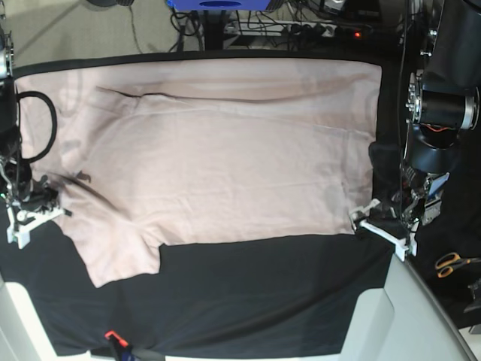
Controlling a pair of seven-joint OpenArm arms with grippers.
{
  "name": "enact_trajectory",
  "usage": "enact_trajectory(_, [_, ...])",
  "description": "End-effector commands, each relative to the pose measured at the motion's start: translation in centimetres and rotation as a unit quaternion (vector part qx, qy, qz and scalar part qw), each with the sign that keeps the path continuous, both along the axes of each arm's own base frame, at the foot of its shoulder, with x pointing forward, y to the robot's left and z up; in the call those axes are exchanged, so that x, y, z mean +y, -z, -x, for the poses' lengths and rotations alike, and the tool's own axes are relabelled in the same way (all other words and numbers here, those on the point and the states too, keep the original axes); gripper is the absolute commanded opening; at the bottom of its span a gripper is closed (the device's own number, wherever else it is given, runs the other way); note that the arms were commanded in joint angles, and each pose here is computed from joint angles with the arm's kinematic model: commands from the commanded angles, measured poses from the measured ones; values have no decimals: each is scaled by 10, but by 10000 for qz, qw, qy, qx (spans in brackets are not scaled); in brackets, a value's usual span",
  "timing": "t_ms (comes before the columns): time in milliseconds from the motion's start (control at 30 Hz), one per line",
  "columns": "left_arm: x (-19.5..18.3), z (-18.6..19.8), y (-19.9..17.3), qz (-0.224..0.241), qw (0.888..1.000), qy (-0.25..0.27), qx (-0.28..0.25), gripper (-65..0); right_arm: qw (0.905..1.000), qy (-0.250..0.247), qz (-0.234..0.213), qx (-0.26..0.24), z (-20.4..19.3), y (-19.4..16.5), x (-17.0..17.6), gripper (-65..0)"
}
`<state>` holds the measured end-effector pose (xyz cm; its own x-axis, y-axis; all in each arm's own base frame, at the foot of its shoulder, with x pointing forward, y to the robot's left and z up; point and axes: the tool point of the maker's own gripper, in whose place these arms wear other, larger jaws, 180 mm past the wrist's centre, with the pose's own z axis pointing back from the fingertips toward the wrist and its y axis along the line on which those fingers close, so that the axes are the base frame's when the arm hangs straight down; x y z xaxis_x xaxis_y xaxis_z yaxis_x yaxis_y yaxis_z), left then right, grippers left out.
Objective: Fold the T-shirt properly
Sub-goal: 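Move the left gripper to the hem corner and grasp it, then drag the hem corner with the left gripper toward the right gripper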
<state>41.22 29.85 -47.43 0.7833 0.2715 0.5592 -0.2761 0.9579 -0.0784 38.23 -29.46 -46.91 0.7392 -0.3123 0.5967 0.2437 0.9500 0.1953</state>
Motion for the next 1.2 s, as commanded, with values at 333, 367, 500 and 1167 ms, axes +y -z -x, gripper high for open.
enact_trajectory(333, [-51,-21,-4,404,9980,455,-154,0,9994,50,174,-299,-15,-23,-21,-650])
enact_trajectory(367, [-51,-21,-4,404,9980,454,-146,0,9994,55,188,-291,-14,-23,-23,-650])
enact_trajectory(500, [-52,-15,2,417,9980,470,-90,-76,9994,93,215,-236,-8,-20,-28,-650])
enact_trajectory(1167, [-30,-18,-9,178,9977,432,-489,-650,9982,-116,163,-562,-26,-37,-9,-650])
